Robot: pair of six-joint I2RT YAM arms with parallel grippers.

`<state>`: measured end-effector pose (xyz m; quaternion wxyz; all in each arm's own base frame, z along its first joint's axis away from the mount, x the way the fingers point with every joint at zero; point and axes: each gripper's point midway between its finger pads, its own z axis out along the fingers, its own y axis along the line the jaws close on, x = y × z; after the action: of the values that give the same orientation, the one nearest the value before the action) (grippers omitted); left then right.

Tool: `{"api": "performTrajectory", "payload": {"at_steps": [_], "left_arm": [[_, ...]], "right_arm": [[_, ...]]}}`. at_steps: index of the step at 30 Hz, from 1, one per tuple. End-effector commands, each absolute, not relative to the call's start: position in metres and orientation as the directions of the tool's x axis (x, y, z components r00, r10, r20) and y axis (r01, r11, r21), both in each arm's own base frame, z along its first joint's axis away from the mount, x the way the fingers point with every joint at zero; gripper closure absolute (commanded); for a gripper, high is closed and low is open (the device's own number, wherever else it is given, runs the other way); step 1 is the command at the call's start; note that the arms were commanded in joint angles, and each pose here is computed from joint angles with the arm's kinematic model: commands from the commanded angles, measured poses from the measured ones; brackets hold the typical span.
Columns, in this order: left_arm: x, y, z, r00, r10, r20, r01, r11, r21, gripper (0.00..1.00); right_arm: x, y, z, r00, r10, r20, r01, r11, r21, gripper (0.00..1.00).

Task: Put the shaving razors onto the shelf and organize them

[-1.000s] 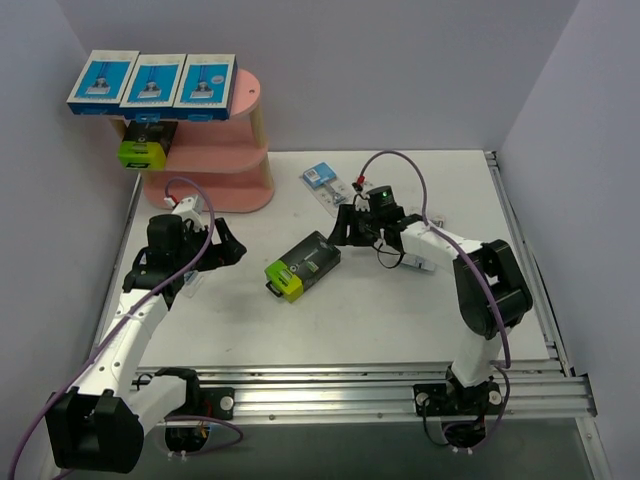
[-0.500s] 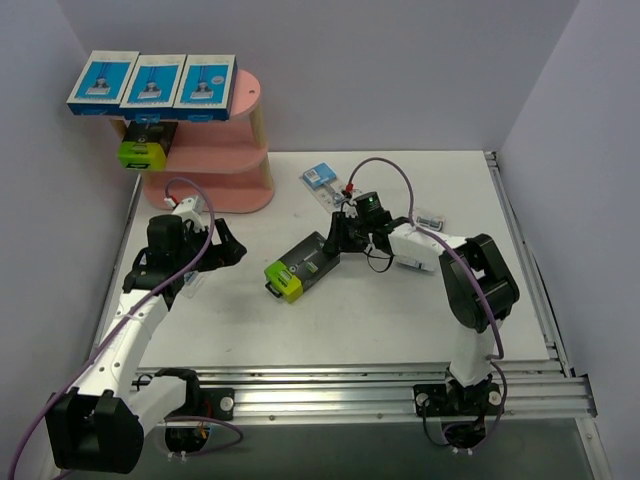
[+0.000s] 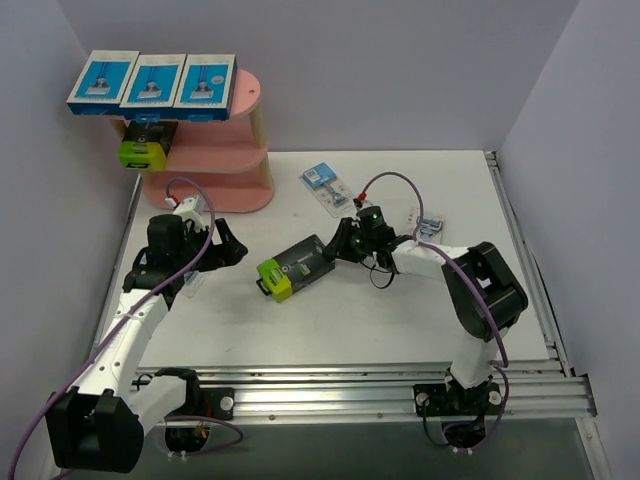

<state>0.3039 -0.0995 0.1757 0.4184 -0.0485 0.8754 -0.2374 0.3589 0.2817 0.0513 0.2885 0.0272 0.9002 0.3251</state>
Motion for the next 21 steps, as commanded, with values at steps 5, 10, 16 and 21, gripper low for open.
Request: {"api": "performTrajectory", "payload": {"at_steps": [5,10,16,21], "left_arm": [[0.311,-0.102,0.191,-0.612,-0.285,-0.738,0.147,0.876,-0.460,0.04],[0.310,-0.104,0.190,-0.618,-0.284,-0.733,0.150,0.873,-0.464,0.03],[0.313,-0.111,0.181,-0.649,-0.304,-0.697,0.143,0.851,-0.505,0.03],[0.314,-0.116,0.173,-0.670,-0.330,-0.665,0.127,0.831,-0.541,0.04]], "right_arm": [[0.308,0.272,0.017,-0.866,0.391,-0.312,0.124,0.773,0.623,1.00],[0.313,0.282,0.045,-0.833,0.453,-0.318,0.108,0.696,0.710,0.99],[0.328,0.281,0.092,-0.797,0.464,-0.387,0.042,0.682,0.730,0.62],[0.331,0.277,0.099,-0.791,0.472,-0.390,0.038,0.673,0.738,0.53]]}}
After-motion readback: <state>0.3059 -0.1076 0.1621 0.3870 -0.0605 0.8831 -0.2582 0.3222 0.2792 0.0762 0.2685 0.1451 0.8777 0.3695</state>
